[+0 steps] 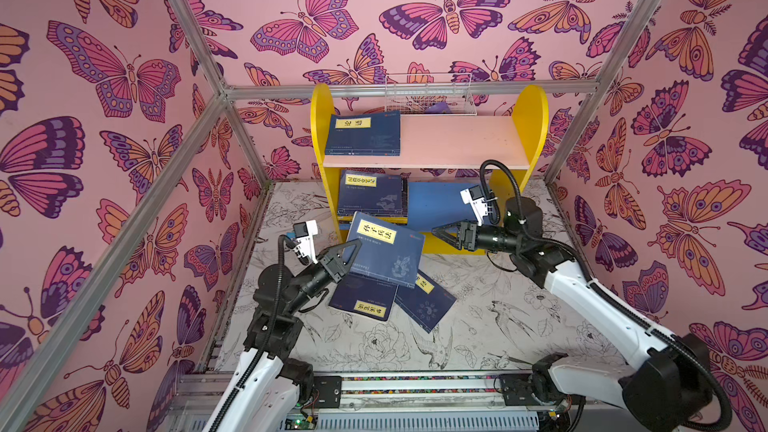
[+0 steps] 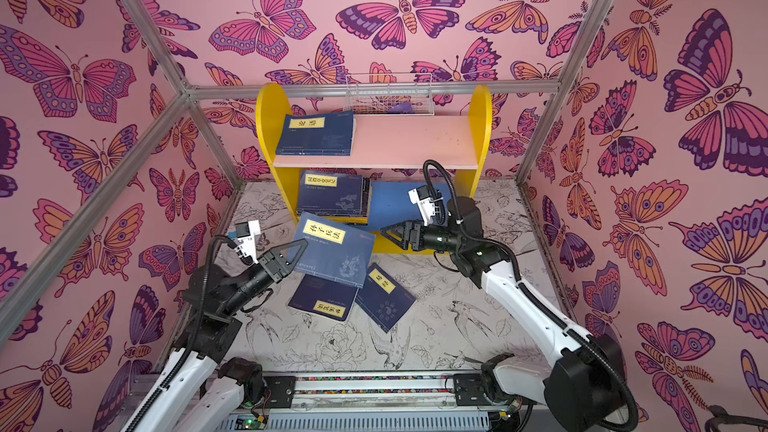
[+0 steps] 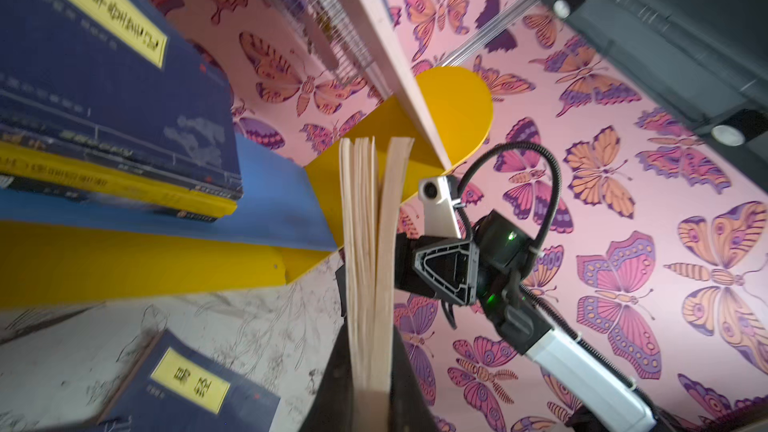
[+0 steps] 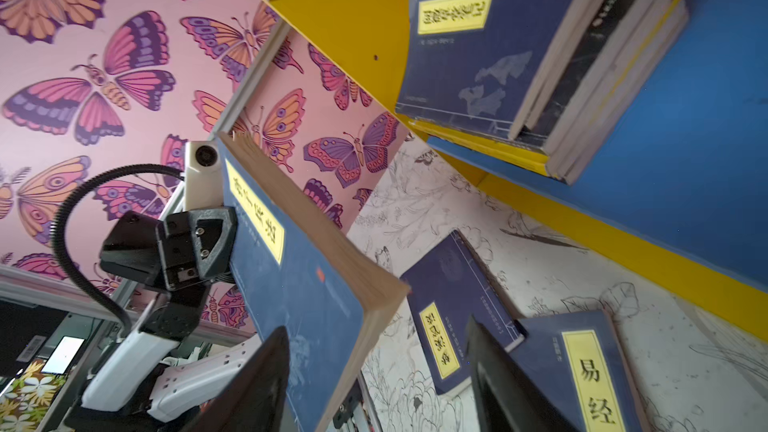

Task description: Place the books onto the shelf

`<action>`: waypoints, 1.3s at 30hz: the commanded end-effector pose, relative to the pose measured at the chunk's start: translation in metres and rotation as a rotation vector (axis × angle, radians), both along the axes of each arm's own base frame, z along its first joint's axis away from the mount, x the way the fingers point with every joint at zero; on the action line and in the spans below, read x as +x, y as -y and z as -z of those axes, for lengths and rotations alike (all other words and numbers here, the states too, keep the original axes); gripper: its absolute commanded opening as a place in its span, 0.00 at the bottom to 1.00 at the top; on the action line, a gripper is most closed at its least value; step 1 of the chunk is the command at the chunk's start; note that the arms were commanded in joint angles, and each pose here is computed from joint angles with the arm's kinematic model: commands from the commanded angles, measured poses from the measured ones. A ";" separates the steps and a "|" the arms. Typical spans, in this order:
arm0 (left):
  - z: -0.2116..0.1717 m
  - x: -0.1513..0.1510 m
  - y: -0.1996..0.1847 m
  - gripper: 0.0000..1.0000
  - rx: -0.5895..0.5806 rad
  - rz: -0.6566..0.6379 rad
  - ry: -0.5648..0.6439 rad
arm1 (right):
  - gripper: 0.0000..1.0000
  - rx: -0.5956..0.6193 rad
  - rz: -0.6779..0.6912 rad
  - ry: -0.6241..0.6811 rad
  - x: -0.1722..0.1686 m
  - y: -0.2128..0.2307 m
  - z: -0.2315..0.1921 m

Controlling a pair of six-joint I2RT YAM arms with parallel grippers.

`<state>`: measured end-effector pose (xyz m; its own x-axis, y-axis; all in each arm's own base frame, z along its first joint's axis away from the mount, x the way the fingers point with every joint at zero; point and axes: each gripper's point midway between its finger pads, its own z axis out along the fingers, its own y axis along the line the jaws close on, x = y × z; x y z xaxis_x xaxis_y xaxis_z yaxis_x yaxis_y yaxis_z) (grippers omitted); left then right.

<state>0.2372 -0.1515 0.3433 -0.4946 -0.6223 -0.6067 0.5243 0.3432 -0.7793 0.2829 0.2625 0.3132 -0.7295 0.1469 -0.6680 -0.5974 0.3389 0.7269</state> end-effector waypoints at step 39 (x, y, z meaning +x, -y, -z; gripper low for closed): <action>-0.080 0.003 -0.031 0.67 -0.210 -0.153 0.236 | 0.00 0.214 -0.179 0.362 -0.036 -0.066 -0.162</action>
<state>0.2359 -0.1271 0.4277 -0.2806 -0.8045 -0.5235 0.6979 0.2034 -0.6867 0.2381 0.3369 0.4344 -0.6189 0.1481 -0.7714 -0.7805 -0.0058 0.6251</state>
